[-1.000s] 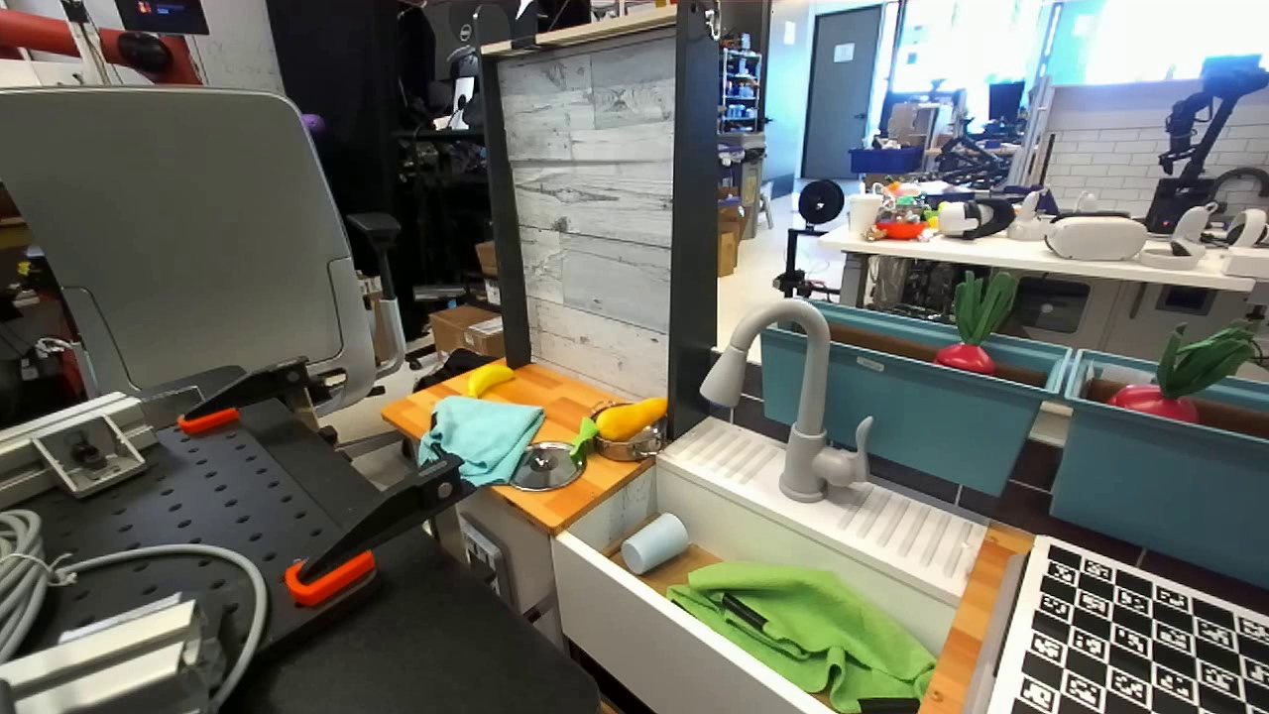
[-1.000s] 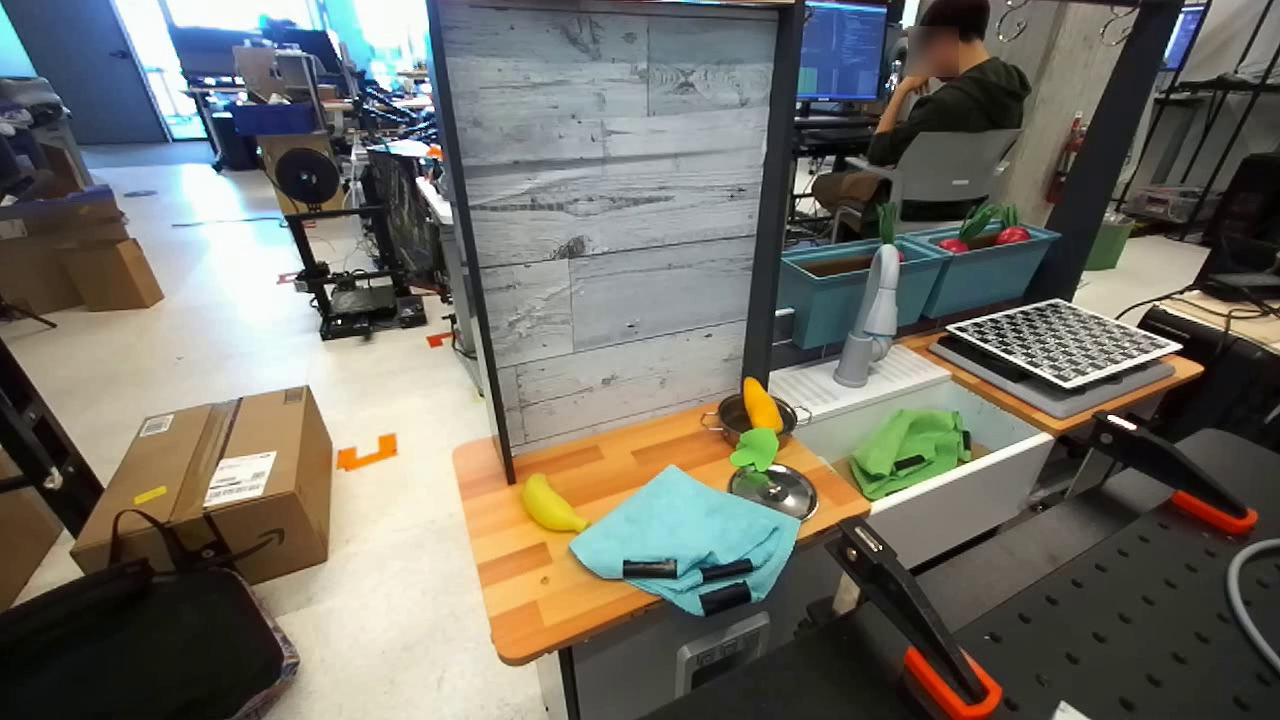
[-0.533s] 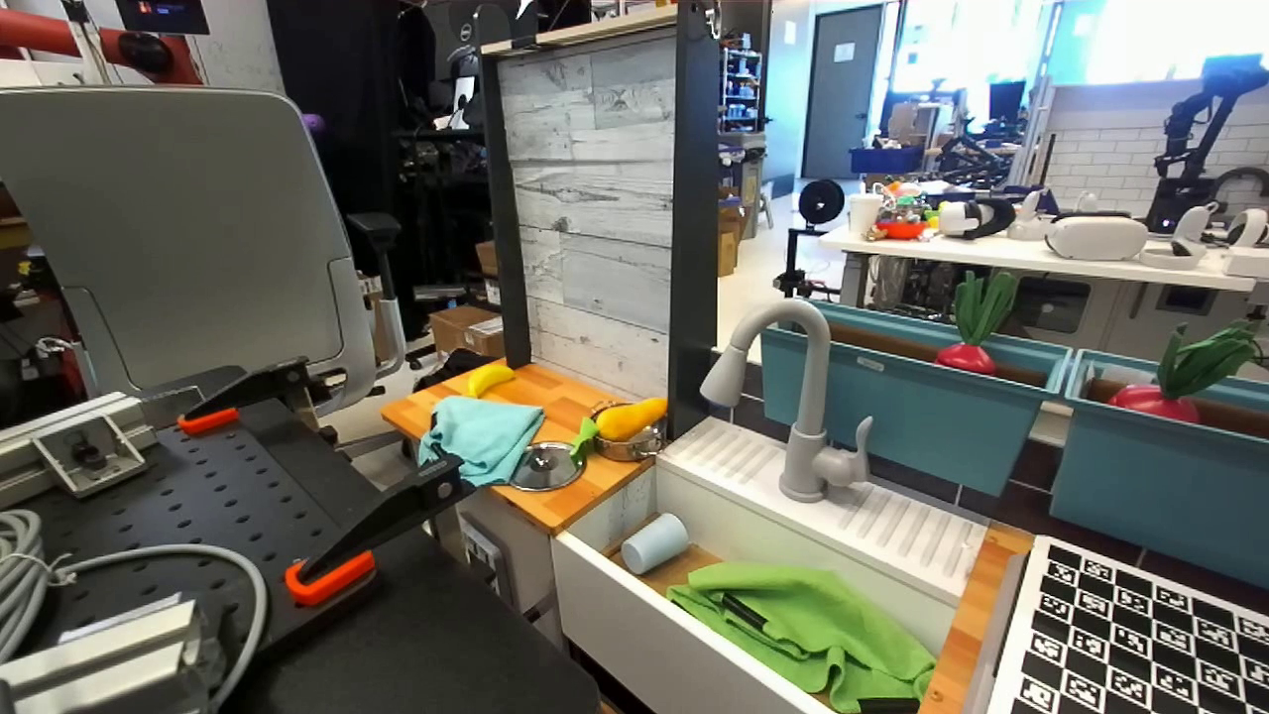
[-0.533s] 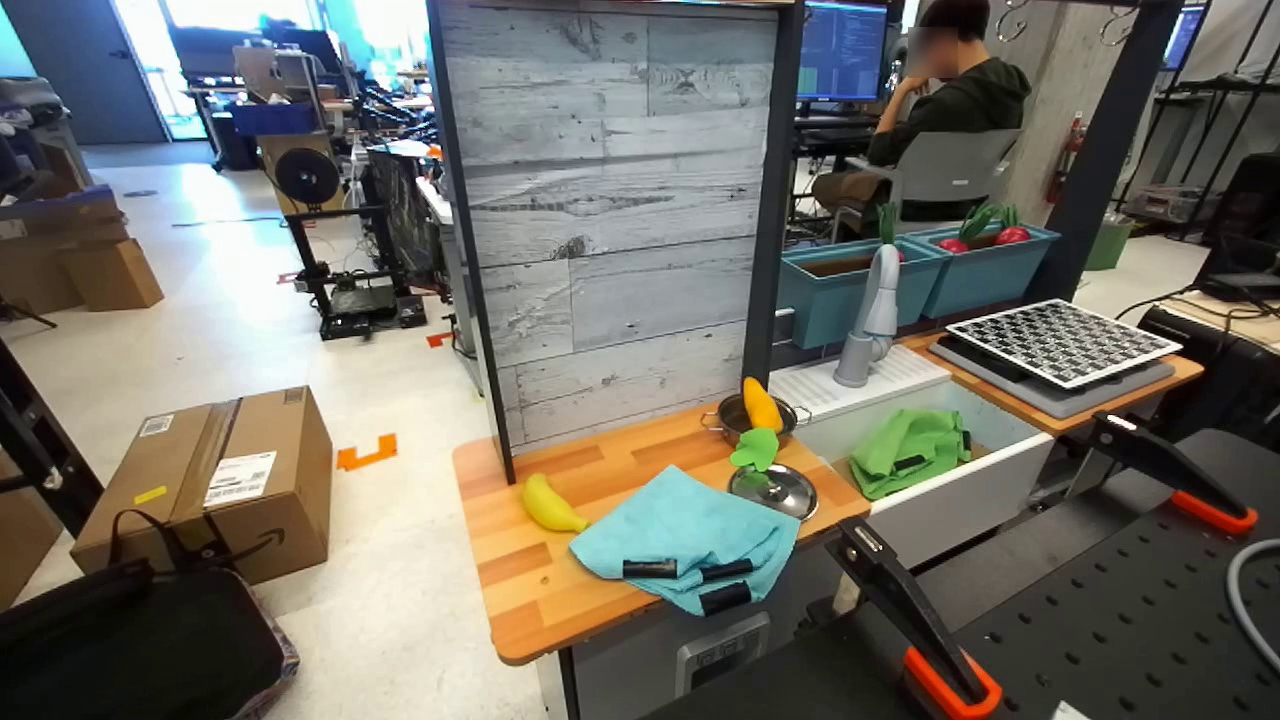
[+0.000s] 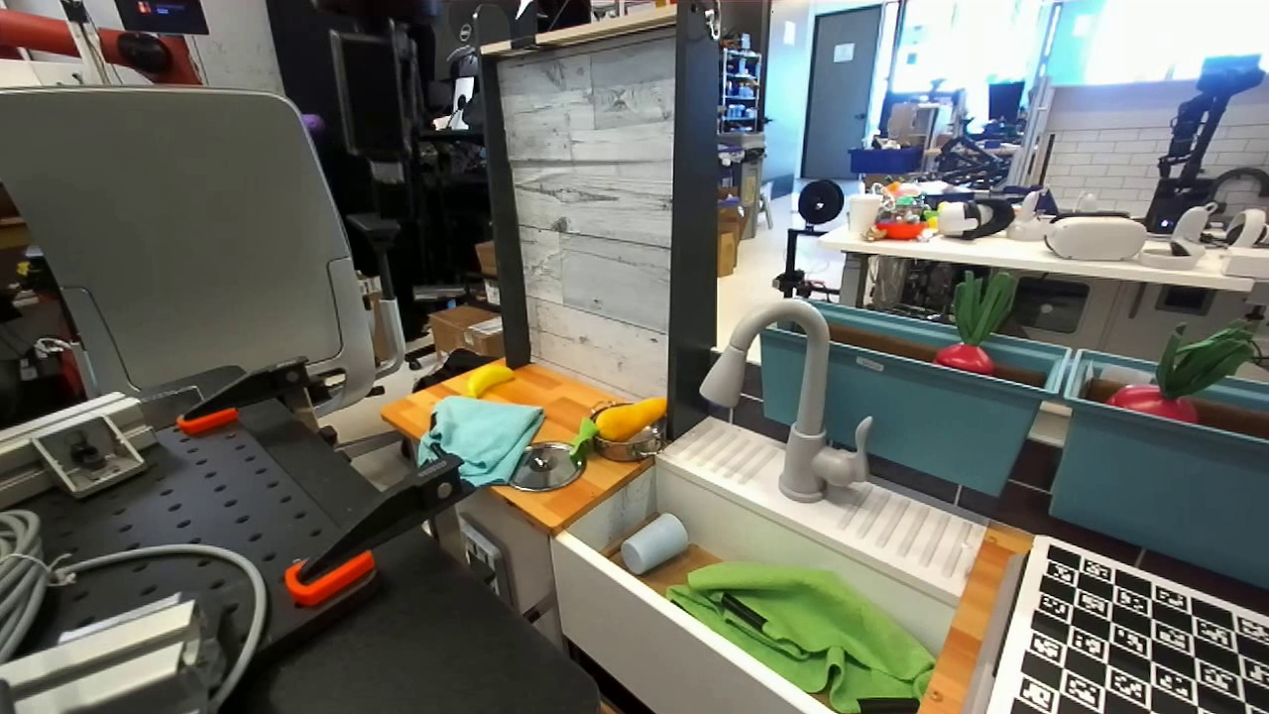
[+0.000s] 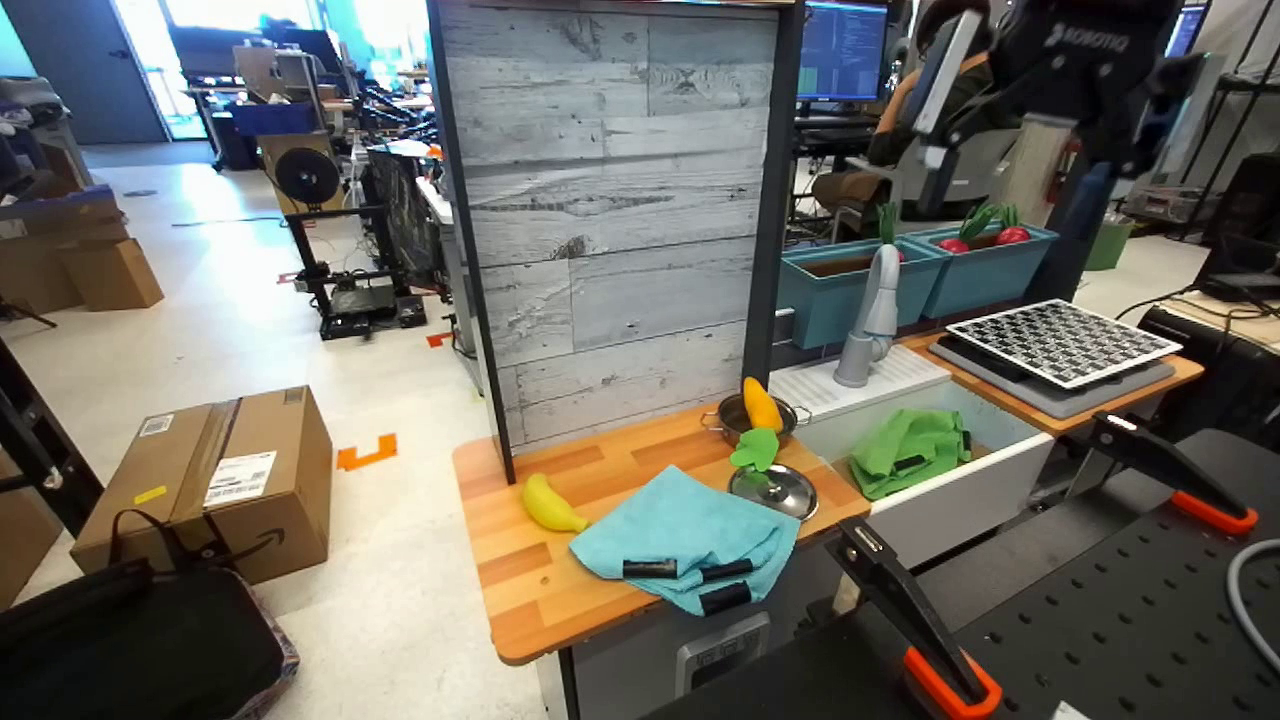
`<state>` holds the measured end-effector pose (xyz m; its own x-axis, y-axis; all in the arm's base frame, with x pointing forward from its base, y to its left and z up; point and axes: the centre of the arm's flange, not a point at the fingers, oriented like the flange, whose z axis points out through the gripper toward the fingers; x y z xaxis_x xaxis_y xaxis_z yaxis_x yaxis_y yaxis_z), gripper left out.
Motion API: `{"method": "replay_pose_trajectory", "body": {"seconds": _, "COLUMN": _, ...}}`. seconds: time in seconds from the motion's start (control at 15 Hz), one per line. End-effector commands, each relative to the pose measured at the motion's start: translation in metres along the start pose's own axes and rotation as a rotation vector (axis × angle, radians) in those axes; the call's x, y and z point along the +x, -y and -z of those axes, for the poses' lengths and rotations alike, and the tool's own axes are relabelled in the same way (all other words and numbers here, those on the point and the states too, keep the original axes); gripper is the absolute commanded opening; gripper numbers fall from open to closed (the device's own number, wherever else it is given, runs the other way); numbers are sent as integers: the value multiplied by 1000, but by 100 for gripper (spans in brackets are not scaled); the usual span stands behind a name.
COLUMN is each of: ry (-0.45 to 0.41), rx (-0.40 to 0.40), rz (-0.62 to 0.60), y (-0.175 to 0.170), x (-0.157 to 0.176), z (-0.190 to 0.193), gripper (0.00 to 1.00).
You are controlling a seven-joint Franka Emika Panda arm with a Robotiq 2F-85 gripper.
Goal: Remove the plush toy from the pot then put the lid on top
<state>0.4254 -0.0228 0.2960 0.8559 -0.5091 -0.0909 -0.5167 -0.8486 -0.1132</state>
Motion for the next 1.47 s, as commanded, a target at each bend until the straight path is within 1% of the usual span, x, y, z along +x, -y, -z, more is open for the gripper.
{"method": "replay_pose_trajectory", "body": {"seconds": 0.0, "ry": -21, "rx": 5, "rz": -187, "y": 29, "x": 69, "z": -53, "gripper": 100}}
{"method": "replay_pose_trajectory", "body": {"seconds": 0.4, "ry": 3, "rx": -37, "rz": -406, "y": 37, "x": 150, "z": -132, "gripper": 100}}
{"method": "replay_pose_trajectory", "body": {"seconds": 0.53, "ry": 3, "rx": -66, "rz": -450, "y": 41, "x": 169, "z": -159, "gripper": 100}}
{"method": "replay_pose_trajectory", "body": {"seconds": 0.67, "ry": -15, "rx": -98, "rz": -471, "y": 47, "x": 183, "z": -185, "gripper": 100}}
{"method": "replay_pose_trajectory", "body": {"seconds": 0.8, "ry": -45, "rx": -125, "rz": -474, "y": 54, "x": 190, "z": -207, "gripper": 100}}
{"method": "replay_pose_trajectory", "body": {"seconds": 1.0, "ry": -90, "rx": -157, "rz": -456, "y": 66, "x": 190, "z": -229, "gripper": 100}}
{"method": "replay_pose_trajectory", "body": {"seconds": 1.2, "ry": -145, "rx": -180, "rz": -430, "y": 78, "x": 186, "z": -245, "gripper": 100}}
{"method": "replay_pose_trajectory", "body": {"seconds": 1.4, "ry": -182, "rx": -189, "rz": -404, "y": 87, "x": 184, "z": -258, "gripper": 100}}
